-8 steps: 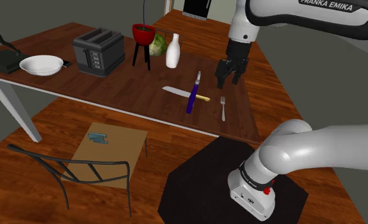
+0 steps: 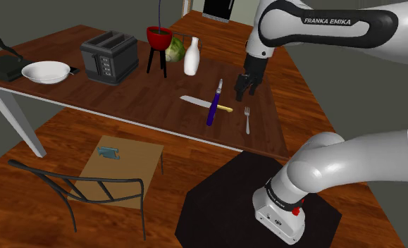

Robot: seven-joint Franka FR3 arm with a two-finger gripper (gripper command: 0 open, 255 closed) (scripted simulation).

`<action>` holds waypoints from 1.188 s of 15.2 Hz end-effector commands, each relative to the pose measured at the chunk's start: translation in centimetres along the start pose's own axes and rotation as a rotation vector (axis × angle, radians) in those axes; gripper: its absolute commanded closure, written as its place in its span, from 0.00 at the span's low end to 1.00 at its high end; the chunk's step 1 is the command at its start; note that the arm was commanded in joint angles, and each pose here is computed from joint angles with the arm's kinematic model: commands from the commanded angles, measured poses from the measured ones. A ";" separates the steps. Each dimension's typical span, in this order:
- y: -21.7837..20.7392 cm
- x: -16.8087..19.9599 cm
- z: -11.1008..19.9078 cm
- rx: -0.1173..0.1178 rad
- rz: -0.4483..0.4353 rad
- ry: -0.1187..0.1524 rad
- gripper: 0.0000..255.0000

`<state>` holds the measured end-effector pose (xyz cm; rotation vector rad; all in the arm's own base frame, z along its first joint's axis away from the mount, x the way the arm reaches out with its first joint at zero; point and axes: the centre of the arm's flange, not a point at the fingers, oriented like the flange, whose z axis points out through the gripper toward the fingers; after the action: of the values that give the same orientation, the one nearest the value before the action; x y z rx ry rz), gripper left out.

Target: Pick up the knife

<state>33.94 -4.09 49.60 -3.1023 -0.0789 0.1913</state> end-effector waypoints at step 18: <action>10.3 16.0 13.2 -0.046 -0.429 0.147 0.00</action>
<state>47.66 -13.20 34.99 -3.0439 -0.6998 -0.0388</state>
